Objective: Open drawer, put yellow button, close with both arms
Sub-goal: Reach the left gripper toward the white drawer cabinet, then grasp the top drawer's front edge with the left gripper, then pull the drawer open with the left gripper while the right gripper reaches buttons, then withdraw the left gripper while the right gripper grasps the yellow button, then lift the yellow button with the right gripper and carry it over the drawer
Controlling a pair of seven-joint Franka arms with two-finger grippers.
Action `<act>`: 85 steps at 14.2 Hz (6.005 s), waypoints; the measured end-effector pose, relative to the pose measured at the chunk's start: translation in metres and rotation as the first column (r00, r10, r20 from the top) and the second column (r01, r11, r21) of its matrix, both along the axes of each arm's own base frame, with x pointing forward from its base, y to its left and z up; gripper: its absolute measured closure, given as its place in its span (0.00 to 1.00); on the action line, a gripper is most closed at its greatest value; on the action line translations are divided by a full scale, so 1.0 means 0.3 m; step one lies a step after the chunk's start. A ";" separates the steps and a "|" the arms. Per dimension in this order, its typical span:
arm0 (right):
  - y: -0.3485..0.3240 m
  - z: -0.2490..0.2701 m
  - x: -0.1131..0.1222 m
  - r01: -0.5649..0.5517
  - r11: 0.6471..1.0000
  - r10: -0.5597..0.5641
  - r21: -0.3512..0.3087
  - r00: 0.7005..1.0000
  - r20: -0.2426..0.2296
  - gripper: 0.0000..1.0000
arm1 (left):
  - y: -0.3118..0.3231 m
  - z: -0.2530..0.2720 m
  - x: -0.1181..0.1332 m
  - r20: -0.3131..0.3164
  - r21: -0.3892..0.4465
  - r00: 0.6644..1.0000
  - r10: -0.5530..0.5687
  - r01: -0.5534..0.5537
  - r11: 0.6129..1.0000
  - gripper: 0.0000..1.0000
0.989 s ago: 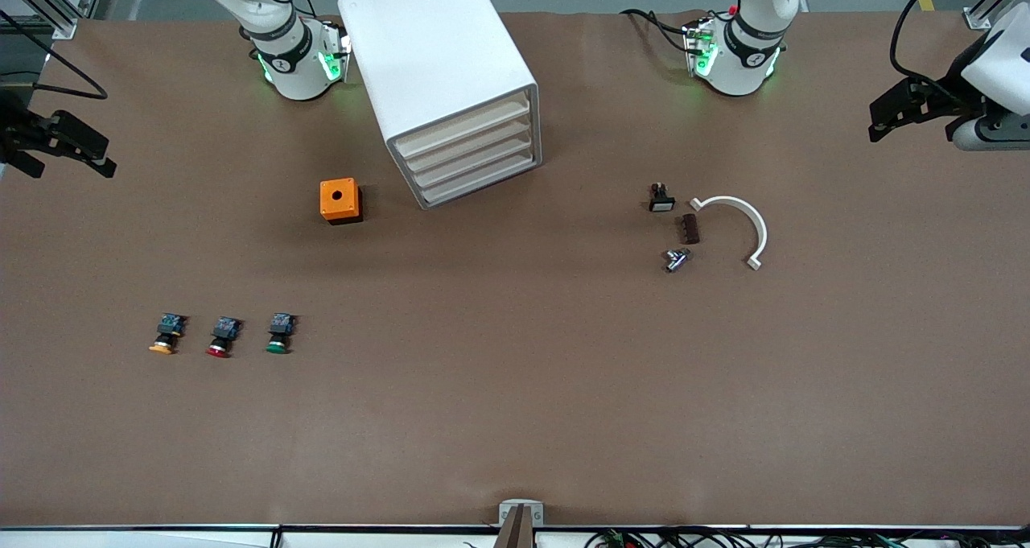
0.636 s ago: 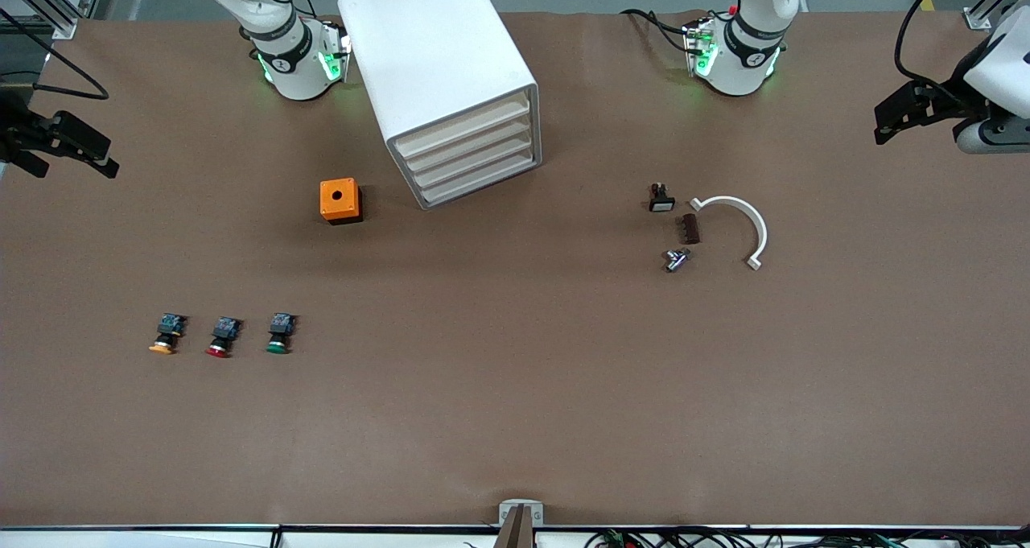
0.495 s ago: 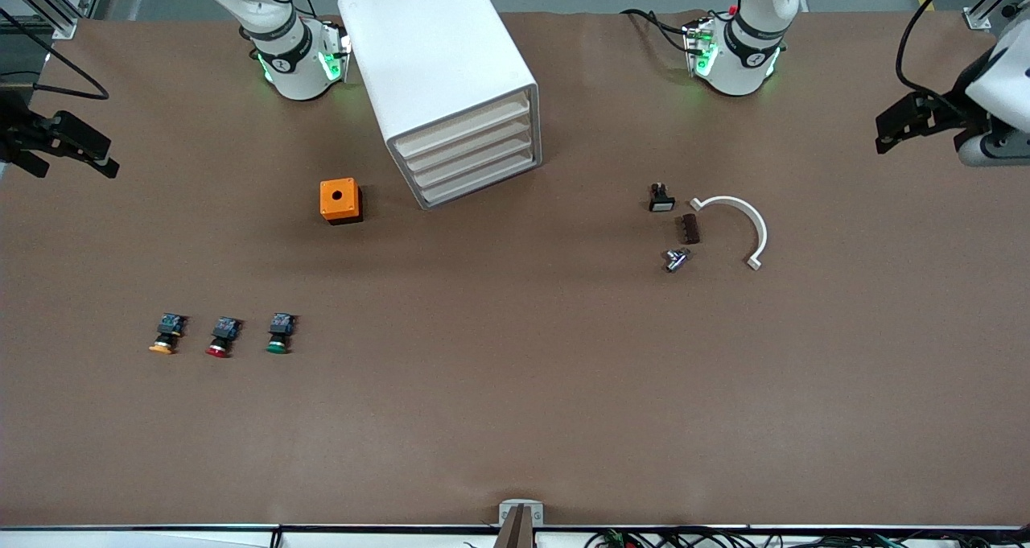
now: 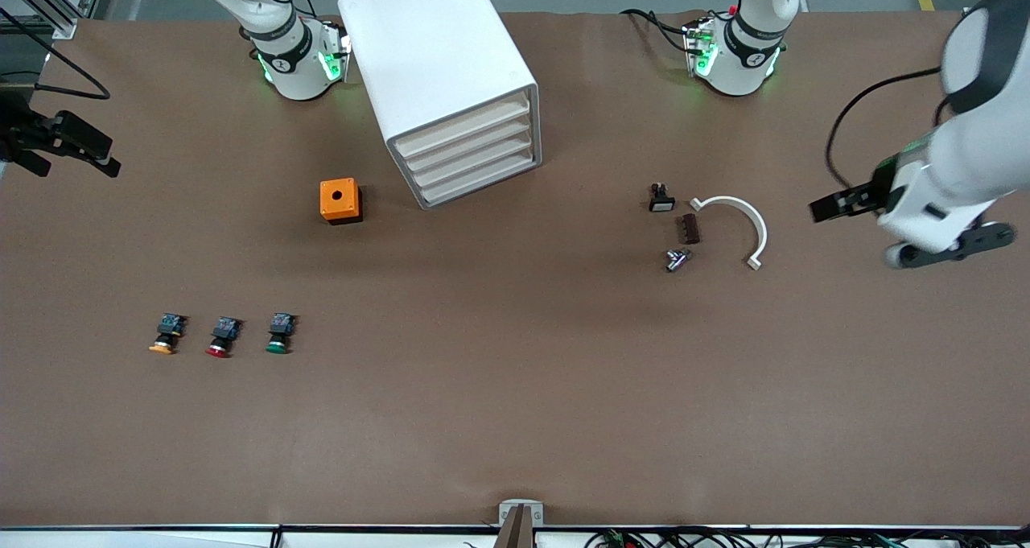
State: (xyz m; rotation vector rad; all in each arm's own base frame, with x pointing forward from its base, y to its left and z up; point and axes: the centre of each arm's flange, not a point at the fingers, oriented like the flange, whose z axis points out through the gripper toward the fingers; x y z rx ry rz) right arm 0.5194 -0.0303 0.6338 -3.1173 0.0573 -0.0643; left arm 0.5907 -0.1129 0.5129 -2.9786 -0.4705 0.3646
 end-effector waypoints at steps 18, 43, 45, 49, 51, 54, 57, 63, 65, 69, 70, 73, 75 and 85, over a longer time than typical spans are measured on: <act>-0.022 -0.006 -0.007 0.012 1.000 -0.012 0.001 1.000 -0.017 0.00 | -0.919 -0.655 -0.205 -0.226 0.634 0.128 0.966 -0.733 0.246 0.00; -0.288 -0.798 0.381 0.053 0.993 -0.060 -0.110 0.996 -0.065 0.00 | -1.266 -0.829 -0.427 -0.167 0.891 -0.160 0.973 -0.447 0.079 0.91; -0.315 -0.964 0.384 0.065 0.993 -0.067 -0.098 0.997 -0.026 0.00 | -1.183 -0.808 -0.320 -0.170 0.876 -0.206 0.964 -0.479 0.052 0.91; -0.371 -1.253 0.355 0.088 0.992 -0.087 -0.086 0.996 0.025 0.00 | -1.102 -0.793 -0.214 -0.206 0.846 -0.257 0.944 -0.532 0.040 0.87; -0.398 -1.348 0.352 0.100 0.992 -0.097 -0.082 0.995 0.034 0.00 | -1.101 -0.796 -0.192 -0.213 0.828 -0.277 0.937 -0.560 0.023 0.69; -0.422 -1.442 0.346 0.110 0.991 -0.107 -0.077 0.993 0.042 0.00 | -1.065 -0.785 -0.142 -0.224 0.807 -0.299 0.928 -0.590 0.005 0.37; -0.441 -1.487 0.336 0.114 0.991 -0.112 -0.075 0.993 0.034 0.00 | -0.974 -0.743 -0.041 -0.230 0.774 -0.334 0.914 -0.632 -0.036 0.06; -0.446 -1.501 0.330 0.035 0.996 -0.033 -0.079 0.999 0.021 0.05 | -0.675 -0.633 0.148 -0.235 0.576 -0.247 0.940 -0.815 -0.070 0.00; -0.476 -1.500 0.324 0.016 0.996 -0.014 -0.082 1.000 0.020 0.26 | -0.598 -0.570 0.165 -0.172 0.482 -0.151 0.973 -0.875 -0.051 0.00; -0.506 -1.494 0.321 0.017 0.996 -0.016 -0.083 1.000 0.023 0.57 | -0.511 -0.412 0.181 -0.135 0.279 0.127 0.983 -0.947 0.161 0.00; -0.503 -1.494 0.322 0.021 0.997 -0.020 -0.078 1.000 0.022 0.57 | -0.476 -0.378 0.192 -0.145 0.234 0.185 0.972 -0.948 0.216 0.00; -0.464 -1.461 0.337 0.085 0.996 -0.085 0.005 0.996 -0.035 0.57 | -0.353 -0.305 0.228 -0.156 0.120 0.324 0.933 -0.931 0.344 0.00; -0.401 -1.358 0.366 0.134 0.990 -0.128 0.049 0.986 -0.108 0.57 | -0.301 -0.265 0.237 -0.141 0.069 0.399 0.906 -0.909 0.411 0.00; 0.466 -0.534 0.235 0.469 0.883 -0.464 -0.023 0.862 -0.203 0.57 | -0.253 -0.001 0.127 -0.090 -0.093 0.831 0.549 -0.556 0.826 0.00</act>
